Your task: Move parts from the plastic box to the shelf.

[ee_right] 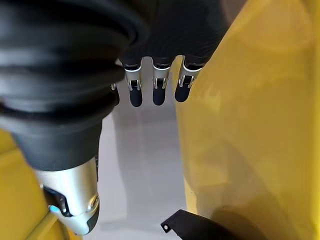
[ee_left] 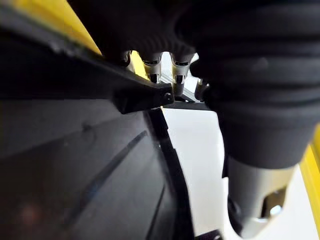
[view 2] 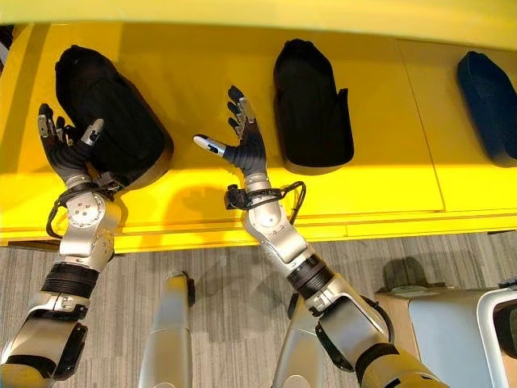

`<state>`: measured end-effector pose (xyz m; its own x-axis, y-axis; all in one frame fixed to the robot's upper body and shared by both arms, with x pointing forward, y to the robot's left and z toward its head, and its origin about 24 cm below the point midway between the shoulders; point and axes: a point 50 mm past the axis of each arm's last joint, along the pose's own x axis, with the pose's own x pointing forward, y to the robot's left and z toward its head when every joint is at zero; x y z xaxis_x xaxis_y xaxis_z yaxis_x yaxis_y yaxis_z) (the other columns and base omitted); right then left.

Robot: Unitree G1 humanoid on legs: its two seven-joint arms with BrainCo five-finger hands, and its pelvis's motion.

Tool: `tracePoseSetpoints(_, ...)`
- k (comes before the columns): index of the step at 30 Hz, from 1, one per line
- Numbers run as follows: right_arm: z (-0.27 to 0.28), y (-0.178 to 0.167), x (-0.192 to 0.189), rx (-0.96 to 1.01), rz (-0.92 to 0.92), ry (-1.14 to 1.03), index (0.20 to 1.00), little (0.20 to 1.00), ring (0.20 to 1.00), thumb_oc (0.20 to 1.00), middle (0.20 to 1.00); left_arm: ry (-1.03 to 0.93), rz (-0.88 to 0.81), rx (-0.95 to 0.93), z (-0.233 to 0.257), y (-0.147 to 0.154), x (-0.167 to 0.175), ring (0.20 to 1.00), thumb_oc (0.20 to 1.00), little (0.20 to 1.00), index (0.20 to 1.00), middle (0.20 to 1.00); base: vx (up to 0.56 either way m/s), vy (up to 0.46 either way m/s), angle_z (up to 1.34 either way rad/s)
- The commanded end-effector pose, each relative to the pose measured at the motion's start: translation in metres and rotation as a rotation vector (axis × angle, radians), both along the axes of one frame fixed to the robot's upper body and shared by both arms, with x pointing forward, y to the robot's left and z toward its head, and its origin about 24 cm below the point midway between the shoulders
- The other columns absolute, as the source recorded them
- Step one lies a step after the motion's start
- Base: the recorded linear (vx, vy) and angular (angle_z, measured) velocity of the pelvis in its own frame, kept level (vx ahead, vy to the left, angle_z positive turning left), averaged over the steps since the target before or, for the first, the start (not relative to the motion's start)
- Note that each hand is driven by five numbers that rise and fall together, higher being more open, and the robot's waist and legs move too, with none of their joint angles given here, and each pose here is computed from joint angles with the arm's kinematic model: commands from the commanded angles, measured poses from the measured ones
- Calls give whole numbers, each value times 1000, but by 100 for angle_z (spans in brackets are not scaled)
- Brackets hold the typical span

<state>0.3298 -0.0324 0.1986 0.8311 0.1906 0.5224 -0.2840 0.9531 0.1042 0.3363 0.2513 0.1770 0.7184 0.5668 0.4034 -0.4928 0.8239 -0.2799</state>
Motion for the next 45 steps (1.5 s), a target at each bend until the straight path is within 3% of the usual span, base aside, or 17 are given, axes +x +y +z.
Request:
tracePoseSetpoints(1,15,5,-4,62,11,-64,1000,1000,1000,1000,1000,78,-19,51,-18,-2,3,1000,1000,1000,1000,1000,0,0,0)
tracePoseSetpoints(13,32,14,20,23,-28,-28,1000,1000,1000,1000,1000,72,-74,49,-17,-13,8,1000,1000,1000,1000,1000,2,0,0)
tracePoseSetpoints(26,92,58,28,-293,-81,-228,1000,1000,1000,1000,1000,7,-149,68,-2,-21,12,1000,1000,1000,1000,1000,11,-2,5)
tracePoseSetpoints(33,61,58,48,-482,-145,-113,1000,1000,1000,1000,1000,-4,-238,79,-1,-43,19,1000,1000,1000,1000,1000,0,0,0)
tracePoseSetpoints(45,33,49,59,-514,-177,13,1000,1000,1000,1000,1000,48,-243,67,-2,-54,34,1000,1000,1000,1000,1000,1,3,1)
